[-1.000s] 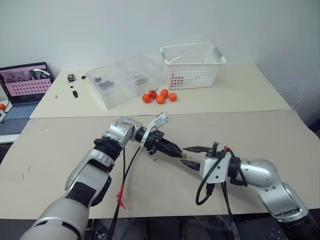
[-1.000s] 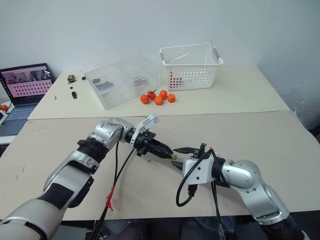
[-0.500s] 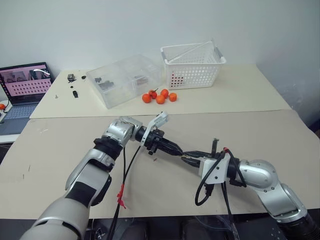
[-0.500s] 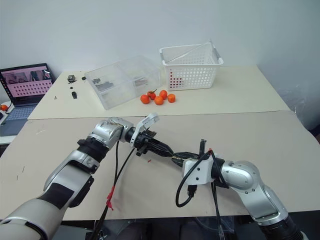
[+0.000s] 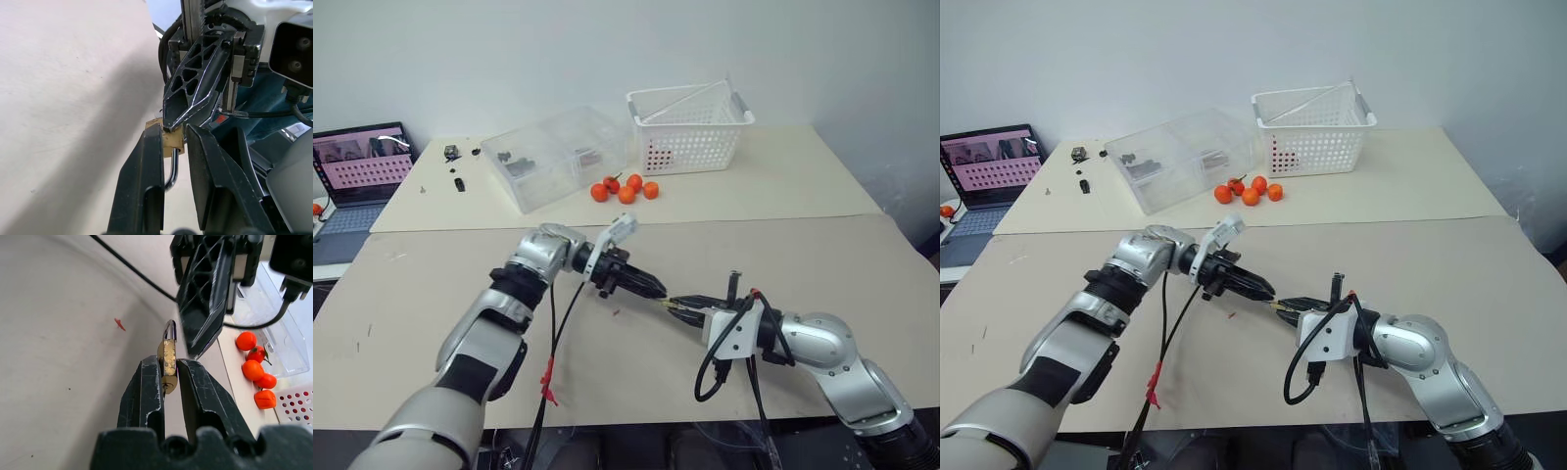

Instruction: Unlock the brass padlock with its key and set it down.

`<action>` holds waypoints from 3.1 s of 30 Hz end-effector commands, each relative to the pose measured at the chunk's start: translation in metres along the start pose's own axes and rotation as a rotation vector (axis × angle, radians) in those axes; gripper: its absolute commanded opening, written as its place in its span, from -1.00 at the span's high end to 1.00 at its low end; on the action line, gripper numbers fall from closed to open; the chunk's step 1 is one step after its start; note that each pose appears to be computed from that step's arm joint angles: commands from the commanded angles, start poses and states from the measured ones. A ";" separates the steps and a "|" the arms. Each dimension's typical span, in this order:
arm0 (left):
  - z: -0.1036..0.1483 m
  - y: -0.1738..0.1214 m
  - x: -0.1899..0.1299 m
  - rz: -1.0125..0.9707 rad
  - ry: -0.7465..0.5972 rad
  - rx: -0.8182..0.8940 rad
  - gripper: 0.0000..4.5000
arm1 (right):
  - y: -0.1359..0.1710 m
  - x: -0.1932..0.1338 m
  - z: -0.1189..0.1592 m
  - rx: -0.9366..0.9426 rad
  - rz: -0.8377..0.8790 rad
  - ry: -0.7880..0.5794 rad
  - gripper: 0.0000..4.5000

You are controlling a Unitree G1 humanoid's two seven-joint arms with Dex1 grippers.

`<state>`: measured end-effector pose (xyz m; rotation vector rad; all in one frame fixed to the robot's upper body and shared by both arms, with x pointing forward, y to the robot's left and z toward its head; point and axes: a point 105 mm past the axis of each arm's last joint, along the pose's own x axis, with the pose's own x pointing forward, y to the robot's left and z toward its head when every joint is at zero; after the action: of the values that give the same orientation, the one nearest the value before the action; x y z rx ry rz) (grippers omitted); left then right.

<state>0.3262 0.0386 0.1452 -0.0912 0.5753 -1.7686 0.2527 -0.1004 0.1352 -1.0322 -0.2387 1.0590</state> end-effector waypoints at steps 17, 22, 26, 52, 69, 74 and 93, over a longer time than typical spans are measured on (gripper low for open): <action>-0.018 -0.006 -0.025 0.254 -0.019 0.281 0.98 | -0.039 -0.010 0.009 0.212 -0.071 -0.053 0.95; -0.006 -0.026 -0.007 0.184 -0.090 0.286 0.98 | -0.041 -0.009 0.006 0.212 -0.076 -0.040 0.95; 0.000 -0.037 -0.001 0.149 -0.106 0.276 0.98 | -0.039 -0.006 0.004 0.211 -0.074 -0.031 0.95; 0.011 -0.028 0.003 0.146 -0.103 0.295 0.98 | -0.026 -0.013 0.023 0.235 -0.057 -0.058 0.95; 0.014 -0.025 0.001 0.152 -0.113 0.294 0.98 | -0.034 -0.021 0.024 0.236 -0.081 -0.046 0.95; 0.015 -0.025 0.002 0.150 -0.115 0.295 0.98 | -0.034 -0.022 0.027 0.232 -0.078 -0.051 0.95; 0.012 -0.026 0.001 0.145 -0.106 0.285 0.98 | -0.032 -0.028 0.031 0.156 -0.065 -0.045 0.95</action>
<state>0.3071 0.0373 0.1543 0.0219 0.2852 -1.6638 0.2353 -0.1046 0.1692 -0.8137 -0.1452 1.0747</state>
